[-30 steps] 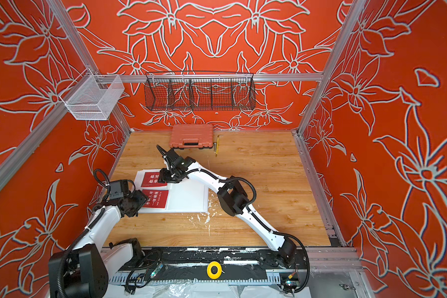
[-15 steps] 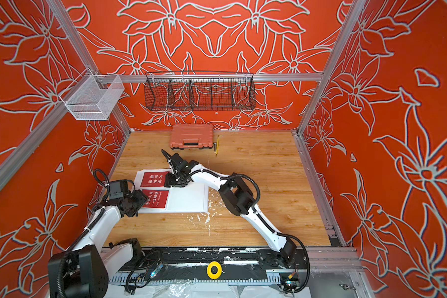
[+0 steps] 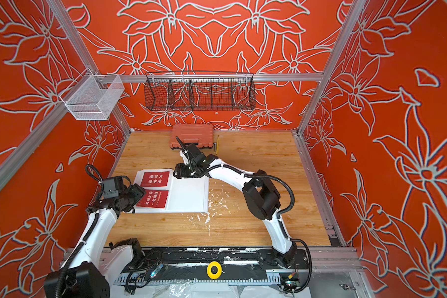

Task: Place the photos into the photo albums
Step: Insert the photo into the photo album, then move the photo album to the center of the board.

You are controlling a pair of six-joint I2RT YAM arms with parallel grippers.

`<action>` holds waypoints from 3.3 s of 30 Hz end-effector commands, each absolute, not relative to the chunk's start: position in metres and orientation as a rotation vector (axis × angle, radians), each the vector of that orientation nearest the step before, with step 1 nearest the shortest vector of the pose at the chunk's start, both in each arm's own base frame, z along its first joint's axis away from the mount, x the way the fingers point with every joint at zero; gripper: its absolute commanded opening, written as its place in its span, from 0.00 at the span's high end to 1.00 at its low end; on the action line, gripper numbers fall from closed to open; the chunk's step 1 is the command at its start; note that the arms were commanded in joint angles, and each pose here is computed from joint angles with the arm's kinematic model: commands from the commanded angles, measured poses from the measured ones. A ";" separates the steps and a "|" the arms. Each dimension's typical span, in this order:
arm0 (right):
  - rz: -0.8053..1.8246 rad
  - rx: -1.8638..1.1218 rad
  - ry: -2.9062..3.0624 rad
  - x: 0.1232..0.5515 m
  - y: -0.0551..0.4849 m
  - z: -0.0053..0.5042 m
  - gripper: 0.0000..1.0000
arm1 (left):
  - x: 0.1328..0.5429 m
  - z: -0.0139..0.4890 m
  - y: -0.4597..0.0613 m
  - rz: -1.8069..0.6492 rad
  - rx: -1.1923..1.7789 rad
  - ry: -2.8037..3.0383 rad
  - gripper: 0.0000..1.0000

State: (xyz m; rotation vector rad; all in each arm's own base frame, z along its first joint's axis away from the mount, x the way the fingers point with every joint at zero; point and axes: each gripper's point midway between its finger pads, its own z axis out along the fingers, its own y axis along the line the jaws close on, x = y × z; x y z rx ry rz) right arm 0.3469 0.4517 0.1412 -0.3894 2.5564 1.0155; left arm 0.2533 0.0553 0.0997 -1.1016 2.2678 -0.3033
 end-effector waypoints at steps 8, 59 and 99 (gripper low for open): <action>1.003 -0.308 2.580 0.338 0.394 0.130 0.38 | 0.259 0.091 0.053 -0.259 -1.110 2.372 0.21; 1.119 -0.045 2.765 0.295 0.309 0.044 0.36 | 0.310 0.002 0.071 -0.326 -1.362 2.604 0.08; 1.904 0.046 2.265 0.313 0.332 0.101 0.38 | 0.289 0.004 -0.019 -0.438 -1.092 2.765 0.10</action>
